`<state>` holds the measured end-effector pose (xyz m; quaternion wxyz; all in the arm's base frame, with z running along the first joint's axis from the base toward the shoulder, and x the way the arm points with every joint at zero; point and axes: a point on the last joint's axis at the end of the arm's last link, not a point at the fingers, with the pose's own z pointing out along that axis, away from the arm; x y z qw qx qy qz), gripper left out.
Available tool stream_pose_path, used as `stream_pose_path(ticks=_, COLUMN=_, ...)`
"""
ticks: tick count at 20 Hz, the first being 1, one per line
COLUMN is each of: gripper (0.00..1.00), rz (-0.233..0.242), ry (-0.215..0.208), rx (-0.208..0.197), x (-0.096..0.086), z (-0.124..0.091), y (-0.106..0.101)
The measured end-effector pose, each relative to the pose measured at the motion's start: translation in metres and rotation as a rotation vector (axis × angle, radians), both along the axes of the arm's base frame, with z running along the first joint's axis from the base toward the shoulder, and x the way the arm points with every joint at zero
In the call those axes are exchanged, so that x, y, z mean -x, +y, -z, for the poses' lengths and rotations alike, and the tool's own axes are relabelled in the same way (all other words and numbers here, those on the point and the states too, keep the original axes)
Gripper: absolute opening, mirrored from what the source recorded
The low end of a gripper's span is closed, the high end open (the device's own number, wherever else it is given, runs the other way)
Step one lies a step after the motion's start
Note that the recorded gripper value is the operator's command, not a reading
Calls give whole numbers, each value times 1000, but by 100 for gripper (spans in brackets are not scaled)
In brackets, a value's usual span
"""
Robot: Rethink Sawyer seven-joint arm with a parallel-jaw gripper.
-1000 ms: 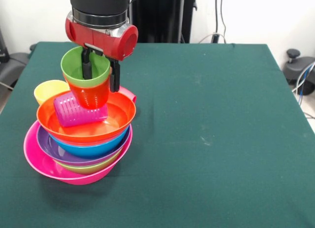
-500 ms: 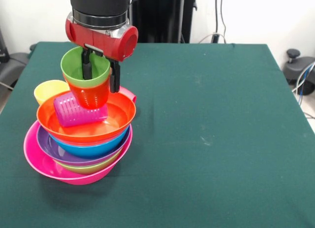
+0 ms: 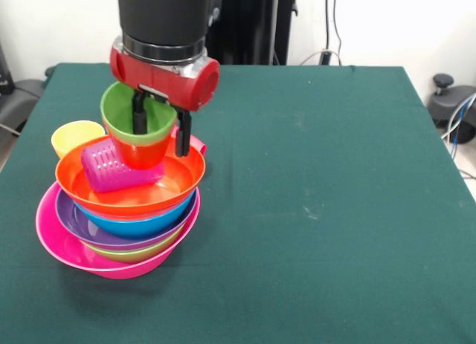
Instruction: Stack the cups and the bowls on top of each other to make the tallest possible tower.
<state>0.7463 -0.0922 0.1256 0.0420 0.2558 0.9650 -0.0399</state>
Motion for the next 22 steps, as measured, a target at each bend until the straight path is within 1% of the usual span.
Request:
stream_pose_path(ticks=3, gripper=100, rz=-15, ry=-3, rx=6, x=-5, z=3, y=11)
stream_pose_path(ticks=5, gripper=100, rz=-28, ry=-4, rx=6, x=-9, z=6, y=23)
stream_pose_path(ticks=9, gripper=100, rz=-35, ry=5, rx=-1, x=-9, z=12, y=33)
stream_pose_path(ticks=13, gripper=100, rz=-29, ry=9, rx=-9, x=-9, z=14, y=37)
stream_pose_path(ticks=22, gripper=100, rz=-10, ry=10, rx=-12, x=-8, z=13, y=32)
